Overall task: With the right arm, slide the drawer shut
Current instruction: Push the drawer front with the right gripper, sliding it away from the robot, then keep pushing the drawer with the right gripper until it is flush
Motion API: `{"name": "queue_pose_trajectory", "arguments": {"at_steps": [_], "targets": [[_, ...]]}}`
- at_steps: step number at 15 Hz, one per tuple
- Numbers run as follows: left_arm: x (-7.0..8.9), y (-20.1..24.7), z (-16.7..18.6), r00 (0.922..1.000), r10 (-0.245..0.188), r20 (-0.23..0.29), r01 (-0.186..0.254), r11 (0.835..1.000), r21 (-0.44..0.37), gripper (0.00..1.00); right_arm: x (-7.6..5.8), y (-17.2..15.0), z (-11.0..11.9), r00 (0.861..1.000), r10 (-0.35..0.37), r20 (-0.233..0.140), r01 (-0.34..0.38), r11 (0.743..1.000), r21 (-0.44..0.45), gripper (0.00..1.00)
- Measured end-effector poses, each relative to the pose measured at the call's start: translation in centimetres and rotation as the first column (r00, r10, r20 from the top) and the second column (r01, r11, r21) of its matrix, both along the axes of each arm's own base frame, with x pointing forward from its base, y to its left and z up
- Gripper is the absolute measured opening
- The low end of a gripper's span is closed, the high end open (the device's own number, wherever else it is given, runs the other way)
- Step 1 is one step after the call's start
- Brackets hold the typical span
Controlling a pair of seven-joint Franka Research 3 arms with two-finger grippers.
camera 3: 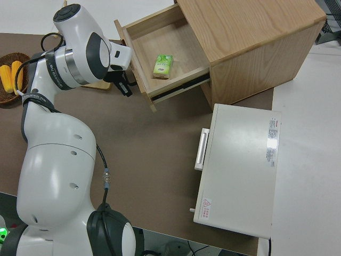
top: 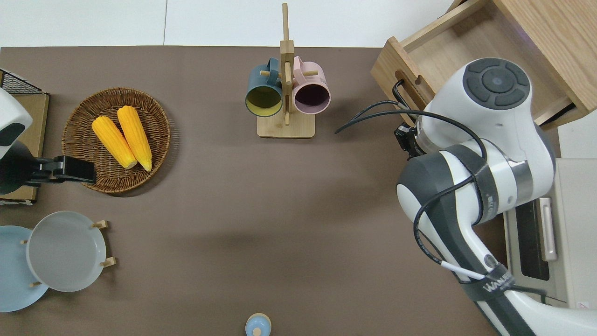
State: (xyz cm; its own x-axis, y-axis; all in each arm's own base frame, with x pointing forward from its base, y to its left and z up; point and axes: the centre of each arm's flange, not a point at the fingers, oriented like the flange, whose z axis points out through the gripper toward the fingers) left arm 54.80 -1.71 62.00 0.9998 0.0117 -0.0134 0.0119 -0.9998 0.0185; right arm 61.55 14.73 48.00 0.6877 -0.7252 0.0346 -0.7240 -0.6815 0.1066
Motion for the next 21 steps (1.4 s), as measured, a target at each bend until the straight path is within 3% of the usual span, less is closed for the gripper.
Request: {"name": "queue_pose_trajectory", "arguments": {"at_steps": [7, 13, 21], "targets": [[0.0, 0.0, 0.0, 1.0000, 0.000, 0.000, 0.000, 1.000, 0.000, 1.00, 1.3, -3.8, 1.2, 0.998, -0.057, 0.035, 0.057, 0.998, 0.004, 0.01], [0.0, 0.0, 0.0, 1.0000, 0.000, 0.000, 0.000, 1.000, 0.000, 1.00, 1.8, -4.9, 1.9, 0.996, -0.068, 0.059, 0.067, 0.998, 0.011, 0.01], [0.0, 0.0, 0.0, 1.0000, 0.000, 0.000, 0.000, 1.000, 0.000, 1.00, 2.9, -8.7, 2.6, 0.995, -0.074, 0.073, 0.073, 0.997, 0.016, 0.01]]}}
